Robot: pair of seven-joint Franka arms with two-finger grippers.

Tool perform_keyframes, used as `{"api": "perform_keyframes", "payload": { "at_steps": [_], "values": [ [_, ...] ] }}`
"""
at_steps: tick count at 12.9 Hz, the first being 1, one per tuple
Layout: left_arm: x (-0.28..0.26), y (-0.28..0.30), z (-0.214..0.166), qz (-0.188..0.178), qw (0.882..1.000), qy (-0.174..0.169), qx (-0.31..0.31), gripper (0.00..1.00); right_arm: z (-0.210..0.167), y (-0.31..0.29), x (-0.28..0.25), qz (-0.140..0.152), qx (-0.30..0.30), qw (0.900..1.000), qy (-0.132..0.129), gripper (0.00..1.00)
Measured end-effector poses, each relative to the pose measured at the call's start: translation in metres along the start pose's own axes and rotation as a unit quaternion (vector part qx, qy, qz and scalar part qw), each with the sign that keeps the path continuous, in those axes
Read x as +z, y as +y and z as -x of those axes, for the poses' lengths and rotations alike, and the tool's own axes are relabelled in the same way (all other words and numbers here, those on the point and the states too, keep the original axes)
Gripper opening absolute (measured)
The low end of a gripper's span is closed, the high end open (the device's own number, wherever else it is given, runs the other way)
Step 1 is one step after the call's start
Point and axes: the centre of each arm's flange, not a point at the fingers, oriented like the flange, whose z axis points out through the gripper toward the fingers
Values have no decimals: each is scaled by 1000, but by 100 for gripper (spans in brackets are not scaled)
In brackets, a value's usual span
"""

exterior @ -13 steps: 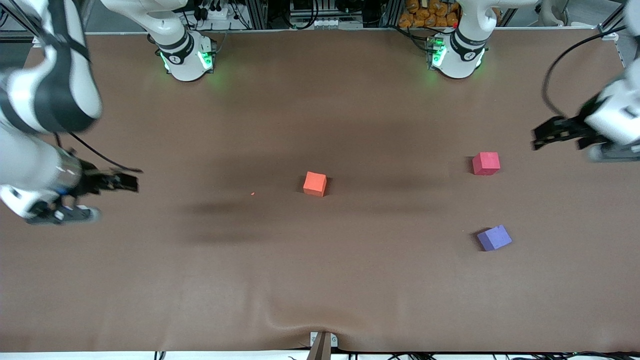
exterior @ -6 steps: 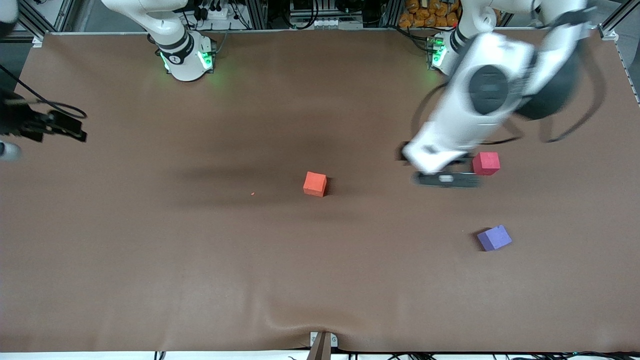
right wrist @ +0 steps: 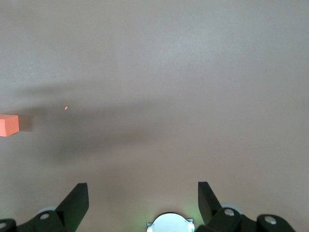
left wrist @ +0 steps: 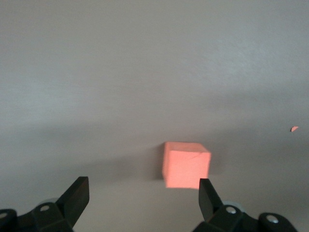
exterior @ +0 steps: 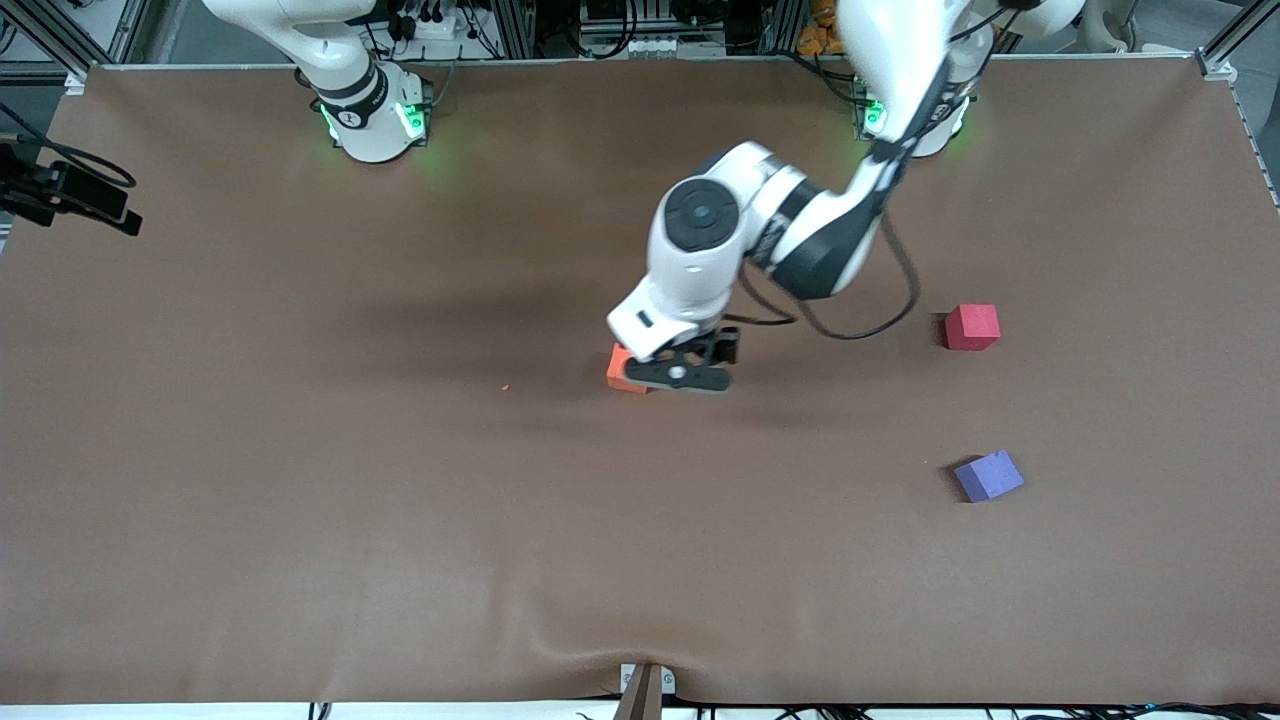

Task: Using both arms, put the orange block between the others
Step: 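Reach the left gripper to the orange cube while the right gripper retracts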

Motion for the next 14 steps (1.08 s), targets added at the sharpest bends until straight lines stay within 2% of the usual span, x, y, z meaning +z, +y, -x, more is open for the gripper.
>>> {"api": "perform_keyframes", "payload": {
  "at_steps": [5,14],
  "values": [
    [84,62,42,2,1000,-4,3,100,-1,13,-1,-20,3,1000,1,100],
    [104,53,38,-12,1000,-10,6,100,-1,35,-12,-23,22,999,14,100]
  ]
}}
